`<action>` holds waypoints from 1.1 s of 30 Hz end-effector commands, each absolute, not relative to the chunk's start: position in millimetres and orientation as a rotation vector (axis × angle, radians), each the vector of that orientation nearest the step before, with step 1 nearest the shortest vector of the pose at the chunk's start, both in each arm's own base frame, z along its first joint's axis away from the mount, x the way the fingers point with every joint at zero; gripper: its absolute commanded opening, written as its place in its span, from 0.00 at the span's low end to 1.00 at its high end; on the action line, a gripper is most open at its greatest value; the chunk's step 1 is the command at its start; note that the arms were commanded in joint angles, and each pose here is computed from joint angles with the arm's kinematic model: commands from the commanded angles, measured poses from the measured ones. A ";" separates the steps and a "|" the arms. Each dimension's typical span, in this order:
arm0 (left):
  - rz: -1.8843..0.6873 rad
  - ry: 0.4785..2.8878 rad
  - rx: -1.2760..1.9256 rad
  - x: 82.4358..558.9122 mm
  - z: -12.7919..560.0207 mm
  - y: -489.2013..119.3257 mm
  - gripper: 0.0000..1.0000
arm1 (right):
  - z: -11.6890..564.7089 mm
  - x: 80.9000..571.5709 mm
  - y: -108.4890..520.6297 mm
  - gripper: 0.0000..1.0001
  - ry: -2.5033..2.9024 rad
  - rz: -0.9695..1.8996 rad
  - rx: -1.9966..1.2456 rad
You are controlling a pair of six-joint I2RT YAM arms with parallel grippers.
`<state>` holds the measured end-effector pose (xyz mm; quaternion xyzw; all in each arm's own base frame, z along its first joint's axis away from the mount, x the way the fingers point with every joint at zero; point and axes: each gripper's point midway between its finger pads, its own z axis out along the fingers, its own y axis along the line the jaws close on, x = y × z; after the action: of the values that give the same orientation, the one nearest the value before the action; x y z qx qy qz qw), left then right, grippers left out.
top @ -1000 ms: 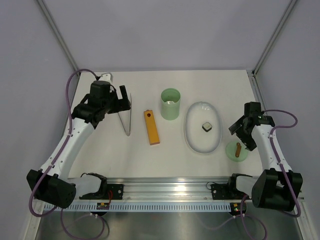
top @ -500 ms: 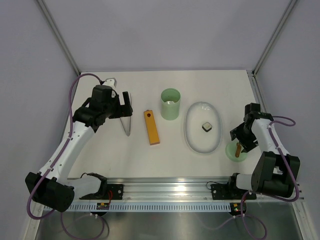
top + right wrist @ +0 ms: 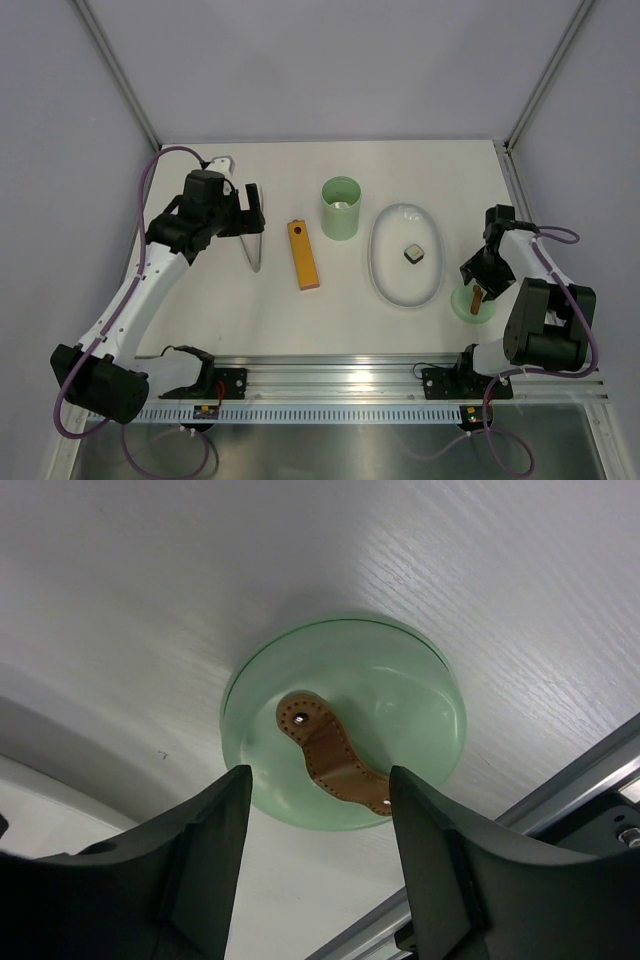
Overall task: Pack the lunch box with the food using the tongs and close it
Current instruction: Pick up the box lid from the center of the board.
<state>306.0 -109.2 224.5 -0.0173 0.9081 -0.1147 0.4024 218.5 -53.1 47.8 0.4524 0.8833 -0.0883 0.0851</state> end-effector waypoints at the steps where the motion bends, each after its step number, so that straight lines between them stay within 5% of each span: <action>1: -0.295 2.252 -0.024 312.5 233.8 -111.1 0.99 | 52.4 236.3 -58.7 0.64 2.610 -0.230 1.255; 11: -0.281 2.261 -0.024 312.9 230.3 -109.9 0.99 | 39.8 244.4 -61.5 0.68 2.663 -0.245 1.204; 23: -0.271 2.252 -0.025 318.7 239.8 -109.7 0.99 | 69.2 248.7 -68.3 0.04 2.587 -0.262 1.181; 33: -0.461 2.272 0.050 337.3 243.7 -147.7 0.99 | 173.2 293.8 -61.6 0.00 2.367 -0.075 1.081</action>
<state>324.0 -123.3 222.6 -0.0056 0.9144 -0.1284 0.3839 269.4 -65.8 117.5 0.4109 0.8883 -0.0637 0.1952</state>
